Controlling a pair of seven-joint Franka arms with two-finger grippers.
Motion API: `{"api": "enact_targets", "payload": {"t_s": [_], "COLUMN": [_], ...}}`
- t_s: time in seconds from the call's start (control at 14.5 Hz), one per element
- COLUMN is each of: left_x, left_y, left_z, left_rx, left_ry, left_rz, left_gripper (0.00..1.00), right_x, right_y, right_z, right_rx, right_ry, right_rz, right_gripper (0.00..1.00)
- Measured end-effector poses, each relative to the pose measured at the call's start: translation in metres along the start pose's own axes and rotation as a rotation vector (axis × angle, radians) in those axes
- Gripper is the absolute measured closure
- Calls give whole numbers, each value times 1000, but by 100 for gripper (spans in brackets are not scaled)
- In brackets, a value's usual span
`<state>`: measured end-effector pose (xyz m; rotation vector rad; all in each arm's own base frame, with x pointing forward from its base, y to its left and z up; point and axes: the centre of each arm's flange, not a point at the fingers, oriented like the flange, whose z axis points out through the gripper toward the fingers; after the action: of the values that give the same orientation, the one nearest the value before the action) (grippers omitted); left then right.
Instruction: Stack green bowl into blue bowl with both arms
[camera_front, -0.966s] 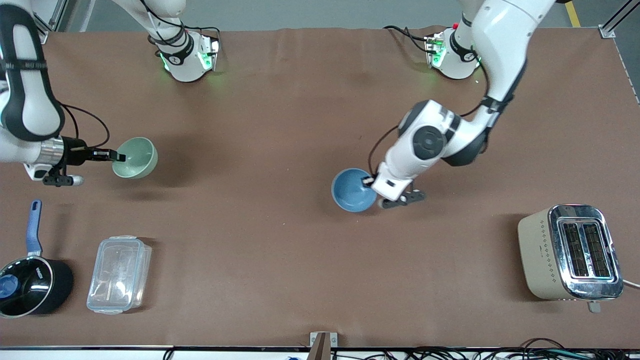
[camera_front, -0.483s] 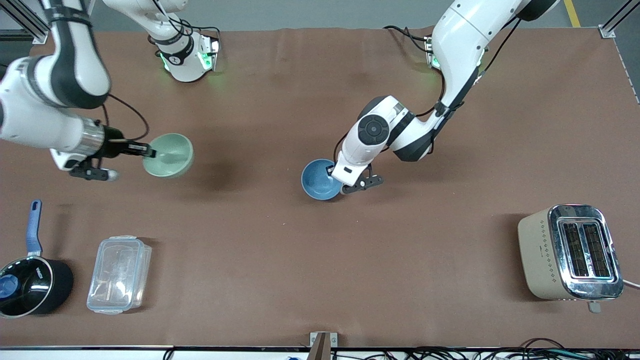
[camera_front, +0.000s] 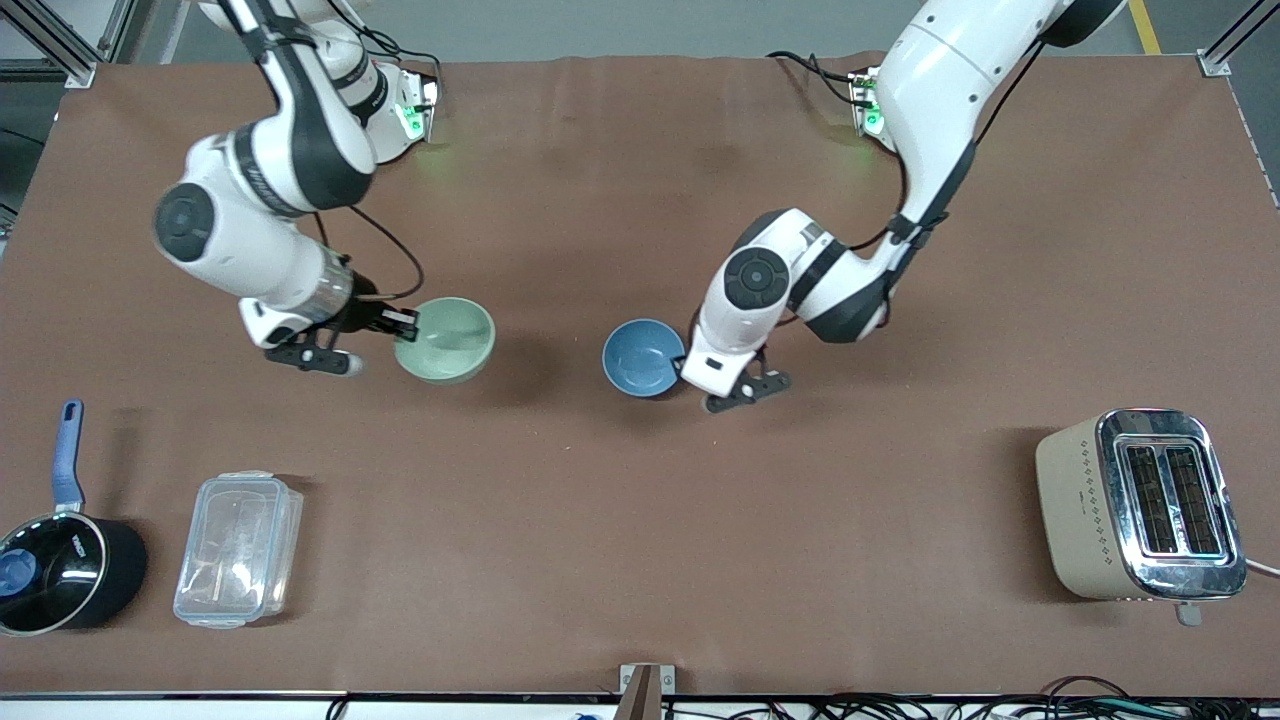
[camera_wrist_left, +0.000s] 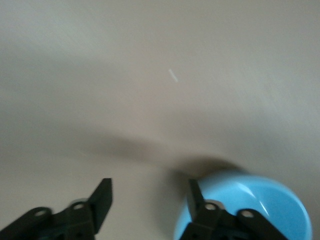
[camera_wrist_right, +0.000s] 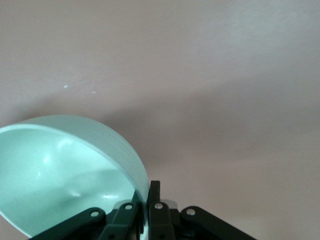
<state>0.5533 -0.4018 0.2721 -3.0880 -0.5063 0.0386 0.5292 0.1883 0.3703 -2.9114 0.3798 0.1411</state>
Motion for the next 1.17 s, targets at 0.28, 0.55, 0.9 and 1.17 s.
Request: {"api": "enact_targets", "payload": {"t_s": [0.28, 0.55, 0.9, 1.17], "left_x": [95, 171, 170, 157], "left_y": [-78, -216, -300, -342], "left_z": [-133, -231, -297, -345], "left_rx": [125, 121, 104, 28], "left_ry": [56, 98, 41, 55], "left_rz": [-55, 38, 171, 236], "left_gripper": [0, 0, 0, 0], "right_x": [-19, -34, -71, -62], "right_y": [-77, -122, -162, -154], "right_z": [26, 78, 140, 147], "right_rx": [61, 161, 169, 159], "right_ry": [-19, -61, -36, -40], "right_rz": [113, 181, 260, 319], "right_gripper": [96, 96, 96, 96]}}
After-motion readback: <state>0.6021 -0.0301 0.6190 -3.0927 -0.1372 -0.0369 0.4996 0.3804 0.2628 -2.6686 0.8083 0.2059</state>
